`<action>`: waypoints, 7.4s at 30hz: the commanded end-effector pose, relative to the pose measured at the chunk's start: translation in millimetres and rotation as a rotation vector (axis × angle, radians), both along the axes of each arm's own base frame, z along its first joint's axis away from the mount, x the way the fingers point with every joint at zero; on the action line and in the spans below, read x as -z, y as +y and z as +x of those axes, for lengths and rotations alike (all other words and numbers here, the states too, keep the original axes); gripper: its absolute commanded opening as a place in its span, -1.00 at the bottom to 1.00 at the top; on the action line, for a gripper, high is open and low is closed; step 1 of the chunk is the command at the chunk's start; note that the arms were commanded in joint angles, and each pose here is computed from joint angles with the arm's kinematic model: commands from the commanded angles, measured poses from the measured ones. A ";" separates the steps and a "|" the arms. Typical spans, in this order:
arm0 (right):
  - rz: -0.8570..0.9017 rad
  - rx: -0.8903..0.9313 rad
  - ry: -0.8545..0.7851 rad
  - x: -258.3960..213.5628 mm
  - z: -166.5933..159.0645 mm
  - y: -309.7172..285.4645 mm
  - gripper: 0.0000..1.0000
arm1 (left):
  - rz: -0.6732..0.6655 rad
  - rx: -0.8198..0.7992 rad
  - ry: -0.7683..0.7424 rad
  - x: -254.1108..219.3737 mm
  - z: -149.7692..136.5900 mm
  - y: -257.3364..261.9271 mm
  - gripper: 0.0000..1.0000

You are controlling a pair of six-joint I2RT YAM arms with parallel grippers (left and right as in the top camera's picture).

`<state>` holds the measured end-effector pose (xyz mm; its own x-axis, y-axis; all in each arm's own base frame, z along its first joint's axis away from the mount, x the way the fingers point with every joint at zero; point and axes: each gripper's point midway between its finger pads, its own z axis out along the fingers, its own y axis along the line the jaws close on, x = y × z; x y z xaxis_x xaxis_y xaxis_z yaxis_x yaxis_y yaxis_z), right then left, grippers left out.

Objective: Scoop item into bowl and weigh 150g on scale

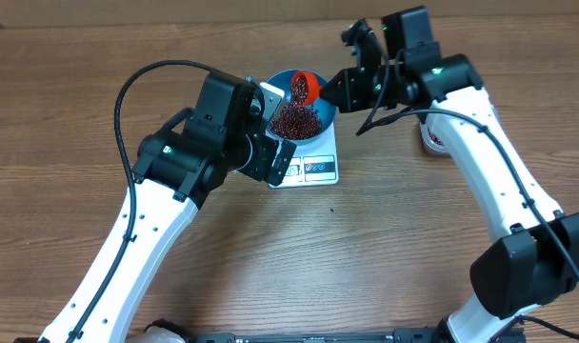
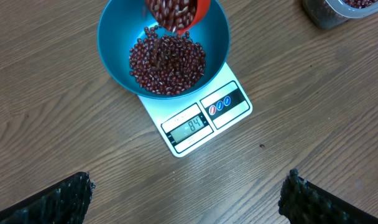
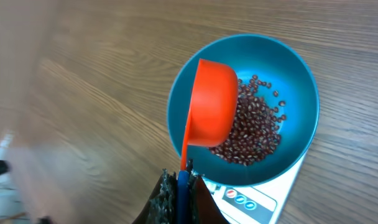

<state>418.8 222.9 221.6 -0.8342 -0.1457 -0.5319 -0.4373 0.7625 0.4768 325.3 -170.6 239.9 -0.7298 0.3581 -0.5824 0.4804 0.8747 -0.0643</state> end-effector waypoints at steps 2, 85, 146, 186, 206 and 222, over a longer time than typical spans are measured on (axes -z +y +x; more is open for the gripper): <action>-0.126 0.034 -0.102 -13.5 2.9 -6.7 -0.93 | -0.003 0.020 -0.006 -1.9 1.2 -1.8 0.99; -0.408 -0.031 -0.303 -20.0 -3.6 -0.8 -0.93 | -0.003 0.020 -0.006 -1.9 1.2 -1.8 1.00; -0.555 -0.160 -0.442 -35.5 -14.4 -2.0 -0.93 | -0.003 0.020 -0.006 -1.9 1.2 -1.8 0.99; -0.844 0.447 0.226 76.3 -23.7 -264.1 -0.93 | -0.003 0.020 -0.006 -1.9 1.2 -1.8 0.99; -0.731 0.252 0.312 124.3 -20.4 -234.2 -0.93 | -0.003 0.020 -0.006 -1.9 1.2 -1.8 1.00; -0.329 0.257 0.328 116.1 -17.7 -242.9 -0.93 | -0.003 0.020 -0.006 -1.9 1.2 -1.8 0.99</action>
